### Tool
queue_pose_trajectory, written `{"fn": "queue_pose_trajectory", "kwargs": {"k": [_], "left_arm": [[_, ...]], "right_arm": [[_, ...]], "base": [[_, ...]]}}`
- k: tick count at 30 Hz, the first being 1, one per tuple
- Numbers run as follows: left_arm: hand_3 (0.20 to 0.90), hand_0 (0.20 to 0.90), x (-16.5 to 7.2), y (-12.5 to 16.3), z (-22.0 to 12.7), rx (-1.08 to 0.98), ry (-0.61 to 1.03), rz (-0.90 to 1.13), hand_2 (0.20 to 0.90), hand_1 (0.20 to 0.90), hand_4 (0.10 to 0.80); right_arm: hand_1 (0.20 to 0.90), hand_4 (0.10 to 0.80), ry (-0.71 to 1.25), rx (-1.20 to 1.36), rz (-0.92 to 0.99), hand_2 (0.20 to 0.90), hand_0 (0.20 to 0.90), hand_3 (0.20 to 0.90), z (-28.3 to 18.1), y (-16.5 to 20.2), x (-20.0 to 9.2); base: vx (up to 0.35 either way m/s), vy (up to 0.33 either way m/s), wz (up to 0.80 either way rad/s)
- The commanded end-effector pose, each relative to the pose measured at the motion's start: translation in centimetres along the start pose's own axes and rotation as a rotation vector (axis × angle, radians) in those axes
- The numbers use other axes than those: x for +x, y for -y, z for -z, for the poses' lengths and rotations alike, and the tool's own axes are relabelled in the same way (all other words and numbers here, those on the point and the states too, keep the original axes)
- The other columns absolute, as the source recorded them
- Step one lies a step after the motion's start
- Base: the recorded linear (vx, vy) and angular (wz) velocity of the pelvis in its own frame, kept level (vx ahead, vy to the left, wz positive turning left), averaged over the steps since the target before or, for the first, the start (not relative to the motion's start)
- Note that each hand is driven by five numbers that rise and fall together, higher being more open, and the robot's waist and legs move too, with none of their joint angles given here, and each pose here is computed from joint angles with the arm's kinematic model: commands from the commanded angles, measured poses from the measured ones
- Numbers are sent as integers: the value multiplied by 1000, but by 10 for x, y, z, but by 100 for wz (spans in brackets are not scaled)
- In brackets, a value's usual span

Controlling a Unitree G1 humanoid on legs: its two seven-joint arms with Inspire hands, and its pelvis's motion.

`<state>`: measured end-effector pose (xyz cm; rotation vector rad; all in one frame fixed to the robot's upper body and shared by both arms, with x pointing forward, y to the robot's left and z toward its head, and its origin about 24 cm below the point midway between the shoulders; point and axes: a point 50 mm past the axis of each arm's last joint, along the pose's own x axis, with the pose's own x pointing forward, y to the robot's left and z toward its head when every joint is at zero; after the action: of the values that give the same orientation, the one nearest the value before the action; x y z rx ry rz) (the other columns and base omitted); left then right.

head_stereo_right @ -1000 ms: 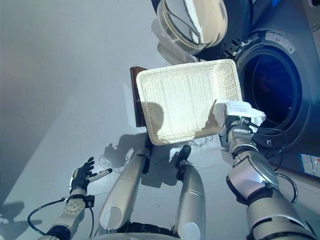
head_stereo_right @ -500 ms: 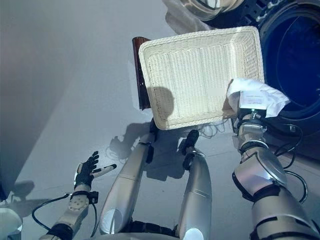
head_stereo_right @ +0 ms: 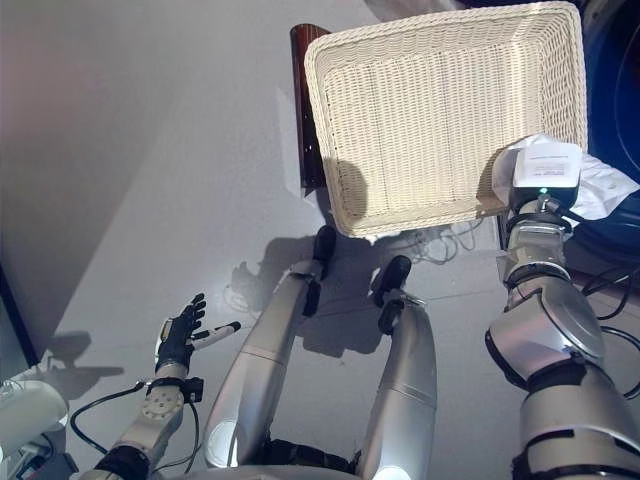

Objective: Pick up the clothes and place them into the washing machine

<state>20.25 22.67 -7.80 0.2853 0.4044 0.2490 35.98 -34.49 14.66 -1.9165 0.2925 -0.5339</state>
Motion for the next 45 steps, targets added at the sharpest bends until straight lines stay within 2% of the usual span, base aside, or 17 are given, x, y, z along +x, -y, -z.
{"fn": "queue_pose_trajectory", "kwargs": {"k": [1, 9, 13, 23, 31, 39, 45], "left_arm": [[900, 900, -15, -7, 14, 7, -5, -45, 900, 900, 800], [900, 900, -15, -25, 27, 15, -66, -121, 900, 900, 800], [900, 900, -19, -29, 35, 4, -104, -139, 900, 900, 800], [900, 900, -25, -20, 44, 10, -141, -75, 900, 900, 800], [900, 900, -24, 2, 27, 21, -65, 41, 900, 900, 800], [900, 900, -18, 5, 7, 33, 26, 62, 900, 900, 800], [900, 900, -15, -3, 3, 33, 41, 19, 900, 900, 800]], "right_arm": [[900, 800, -116, -69, -28, 900, 900, 900, 49, -7, -3], [900, 800, -11, 65, 116, 900, 900, 900, 17, 32, 15], [900, 800, -9, 98, 133, 900, 900, 900, 13, 38, 17], [900, 800, -196, 0, 45, 900, 900, 900, 64, 17, 8], [900, 800, -305, -91, -17, 900, 900, 900, 103, 5, -4], [900, 800, -372, -105, -15, 900, 900, 900, 129, 12, -6], [900, 800, -358, -73, 29, 900, 900, 900, 124, 26, 2]], "base": [[33, 20, -6], [37, 15, -11], [26, -8, -8], [10, -11, 0], [2, -18, 2], [-31, -19, 14], [-22, 19, 18]]}}
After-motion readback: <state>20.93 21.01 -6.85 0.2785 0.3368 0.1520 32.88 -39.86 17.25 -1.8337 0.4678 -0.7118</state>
